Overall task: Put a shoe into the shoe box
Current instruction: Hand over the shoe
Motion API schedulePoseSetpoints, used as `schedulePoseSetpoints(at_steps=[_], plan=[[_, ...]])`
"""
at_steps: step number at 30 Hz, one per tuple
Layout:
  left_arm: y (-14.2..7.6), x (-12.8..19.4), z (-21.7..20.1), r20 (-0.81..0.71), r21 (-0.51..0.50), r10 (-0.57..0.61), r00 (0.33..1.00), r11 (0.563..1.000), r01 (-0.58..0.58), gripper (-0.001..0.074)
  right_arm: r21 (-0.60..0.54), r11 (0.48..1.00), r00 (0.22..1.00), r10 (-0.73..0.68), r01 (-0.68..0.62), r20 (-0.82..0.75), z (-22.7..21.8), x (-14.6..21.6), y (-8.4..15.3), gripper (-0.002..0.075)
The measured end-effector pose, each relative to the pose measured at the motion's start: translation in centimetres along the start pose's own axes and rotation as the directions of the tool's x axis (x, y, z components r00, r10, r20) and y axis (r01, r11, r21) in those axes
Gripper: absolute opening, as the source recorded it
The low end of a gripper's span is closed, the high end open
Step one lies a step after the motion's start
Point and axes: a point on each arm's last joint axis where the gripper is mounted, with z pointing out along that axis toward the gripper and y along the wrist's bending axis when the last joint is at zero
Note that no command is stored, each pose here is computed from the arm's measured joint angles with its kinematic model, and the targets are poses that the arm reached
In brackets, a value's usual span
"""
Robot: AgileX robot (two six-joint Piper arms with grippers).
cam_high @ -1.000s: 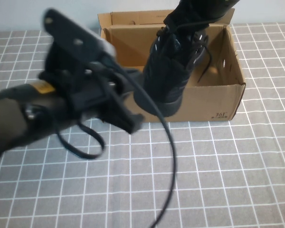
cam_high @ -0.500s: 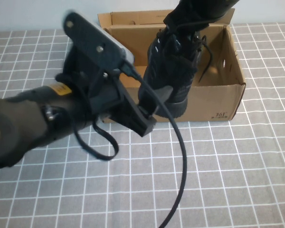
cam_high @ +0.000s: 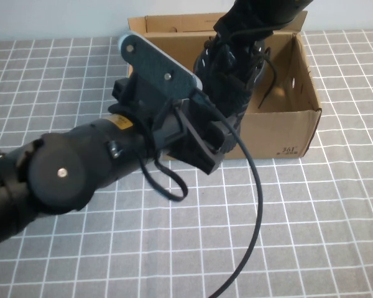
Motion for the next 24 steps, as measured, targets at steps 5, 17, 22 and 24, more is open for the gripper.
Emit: schedulePoseSetpoints(at_steps=[5,17,22,24], plan=[[0.1,0.2,1.6,-0.006,-0.021,0.037,0.999,0.999,-0.037,0.064,-0.002,1.0,1.0,0.001,-0.001,0.0,0.0,0.0,0.0,-0.0006],[0.5,0.9,4.3,-0.003,-0.091,0.051,0.999,0.995,-0.051,0.0491,-0.002,1.0,1.0,0.001,-0.001,0.0,0.0,0.0,0.0,-0.0006],[0.8,0.8,4.3,0.02,-0.126,0.054,0.998,0.991,-0.051,0.0393,0.0,1.0,1.0,0.0,0.0,0.002,0.0,0.0,0.0,-0.0006],[0.8,0.7,4.3,0.024,-0.131,0.054,0.998,0.99,-0.05,0.0362,0.0,1.0,1.0,0.0,0.0,0.002,0.0,0.0,0.0,-0.0006]])
